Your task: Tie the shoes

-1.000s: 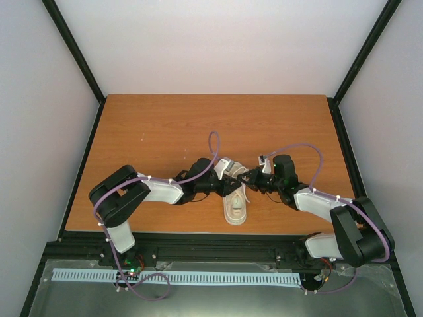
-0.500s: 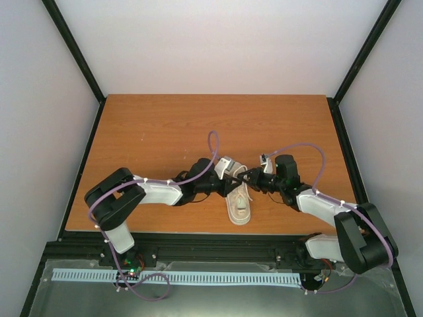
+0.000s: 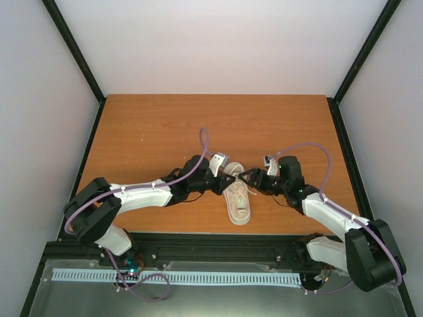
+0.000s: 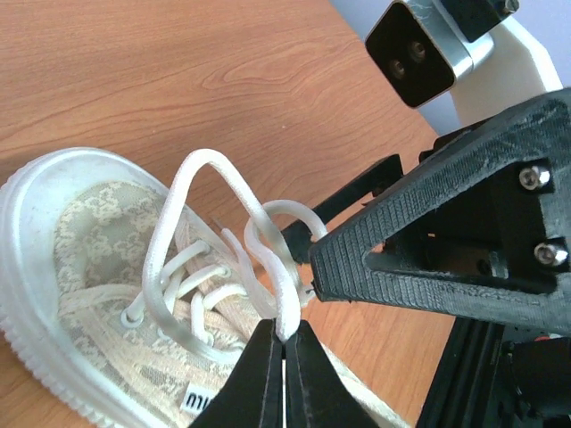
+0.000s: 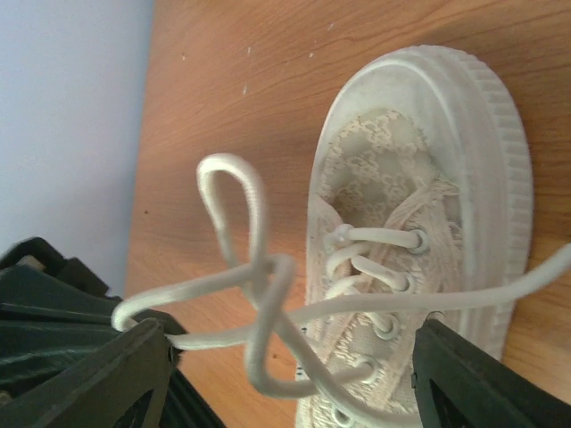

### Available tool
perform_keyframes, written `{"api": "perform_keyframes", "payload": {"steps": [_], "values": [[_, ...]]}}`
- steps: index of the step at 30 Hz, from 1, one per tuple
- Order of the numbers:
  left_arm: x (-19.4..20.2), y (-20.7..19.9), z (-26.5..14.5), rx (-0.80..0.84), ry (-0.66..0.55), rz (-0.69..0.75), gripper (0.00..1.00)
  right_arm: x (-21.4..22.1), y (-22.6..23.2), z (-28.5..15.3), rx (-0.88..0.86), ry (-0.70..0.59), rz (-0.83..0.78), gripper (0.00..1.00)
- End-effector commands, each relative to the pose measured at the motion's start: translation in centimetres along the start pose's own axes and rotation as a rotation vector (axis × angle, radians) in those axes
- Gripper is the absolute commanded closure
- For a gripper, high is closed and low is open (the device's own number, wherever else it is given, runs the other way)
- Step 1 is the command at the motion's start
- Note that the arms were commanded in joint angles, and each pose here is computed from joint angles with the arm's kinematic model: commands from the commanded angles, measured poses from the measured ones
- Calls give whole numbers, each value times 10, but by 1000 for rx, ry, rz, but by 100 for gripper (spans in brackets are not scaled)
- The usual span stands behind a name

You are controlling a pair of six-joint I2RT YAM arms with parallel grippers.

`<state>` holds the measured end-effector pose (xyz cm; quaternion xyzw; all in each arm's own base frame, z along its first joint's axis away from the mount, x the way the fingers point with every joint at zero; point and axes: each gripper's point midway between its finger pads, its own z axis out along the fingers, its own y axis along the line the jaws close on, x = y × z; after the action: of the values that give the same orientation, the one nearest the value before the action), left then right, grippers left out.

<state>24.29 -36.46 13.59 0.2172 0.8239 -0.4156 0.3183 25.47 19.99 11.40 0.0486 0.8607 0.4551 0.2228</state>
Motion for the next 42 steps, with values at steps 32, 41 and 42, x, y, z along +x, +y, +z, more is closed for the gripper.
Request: {"api": "perform_keyframes", "payload": {"steps": [32, 41, 42], "values": [[-18, -35, -85, 16, 440, 46, 99, 15, -5, -19, 6, -41, -385, 32], [-24, -31, -97, -55, 462, 85, 99, -6, -27, -11, 164, -74, -398, 45], [-26, -29, -98, -71, 457, 96, 99, -8, -32, -11, 190, -78, -371, 44]]}}
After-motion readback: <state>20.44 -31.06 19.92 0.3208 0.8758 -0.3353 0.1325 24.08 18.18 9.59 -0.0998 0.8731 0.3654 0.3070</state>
